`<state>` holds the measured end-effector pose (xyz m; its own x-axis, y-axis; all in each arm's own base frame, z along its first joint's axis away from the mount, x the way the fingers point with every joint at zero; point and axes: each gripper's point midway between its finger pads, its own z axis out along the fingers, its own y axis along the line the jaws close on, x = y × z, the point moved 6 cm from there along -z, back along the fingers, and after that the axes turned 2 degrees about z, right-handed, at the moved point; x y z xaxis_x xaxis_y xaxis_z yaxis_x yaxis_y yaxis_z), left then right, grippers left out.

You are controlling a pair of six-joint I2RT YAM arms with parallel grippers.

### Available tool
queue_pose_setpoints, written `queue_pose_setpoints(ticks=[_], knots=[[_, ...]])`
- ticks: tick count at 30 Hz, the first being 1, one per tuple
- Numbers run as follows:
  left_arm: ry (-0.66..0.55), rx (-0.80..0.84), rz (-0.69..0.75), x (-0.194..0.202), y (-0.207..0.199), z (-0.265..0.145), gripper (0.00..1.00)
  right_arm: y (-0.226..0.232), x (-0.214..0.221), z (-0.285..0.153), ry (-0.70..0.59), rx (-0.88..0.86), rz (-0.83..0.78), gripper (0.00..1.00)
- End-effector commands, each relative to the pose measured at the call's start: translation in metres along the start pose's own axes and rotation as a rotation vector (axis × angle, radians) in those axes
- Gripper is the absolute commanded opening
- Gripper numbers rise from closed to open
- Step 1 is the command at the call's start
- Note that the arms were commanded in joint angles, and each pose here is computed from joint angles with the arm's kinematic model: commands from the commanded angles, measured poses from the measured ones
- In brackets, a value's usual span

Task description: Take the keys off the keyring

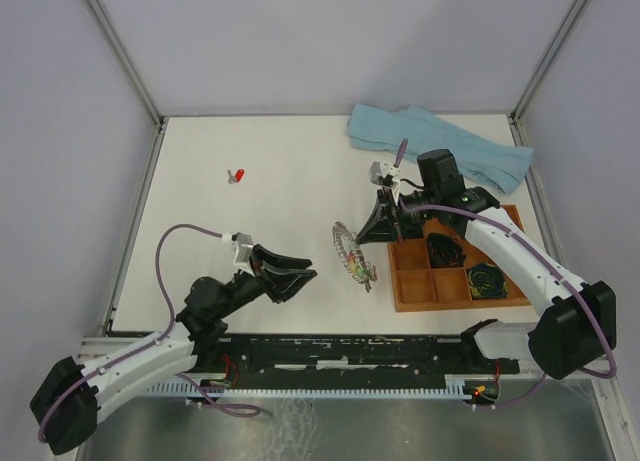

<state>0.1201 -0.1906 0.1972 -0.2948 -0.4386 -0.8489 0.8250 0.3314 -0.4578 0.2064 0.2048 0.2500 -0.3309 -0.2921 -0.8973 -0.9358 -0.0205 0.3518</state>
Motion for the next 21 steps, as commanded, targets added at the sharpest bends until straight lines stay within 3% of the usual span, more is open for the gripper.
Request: queue_pose_setpoints(ticks=[1, 8, 13, 21], knots=[[-0.056, 0.0, 0.178, -0.02, -0.007, 0.019, 0.48, 0.009, -0.029, -0.006, -0.06, -0.012, -0.094, 0.01], [-0.106, 0.005, 0.247, -0.027, -0.007, 0.016, 0.5, 0.009, -0.029, -0.007, -0.061, -0.007, -0.09, 0.01], [-0.124, 0.006, 0.277, -0.027, -0.007, 0.01, 0.58, 0.007, -0.029, -0.006, -0.061, -0.017, -0.086, 0.01], [-0.074, 0.091, 0.306, -0.022, -0.013, 0.019, 0.6, 0.007, -0.026, -0.008, -0.049, -0.038, -0.1, 0.01]])
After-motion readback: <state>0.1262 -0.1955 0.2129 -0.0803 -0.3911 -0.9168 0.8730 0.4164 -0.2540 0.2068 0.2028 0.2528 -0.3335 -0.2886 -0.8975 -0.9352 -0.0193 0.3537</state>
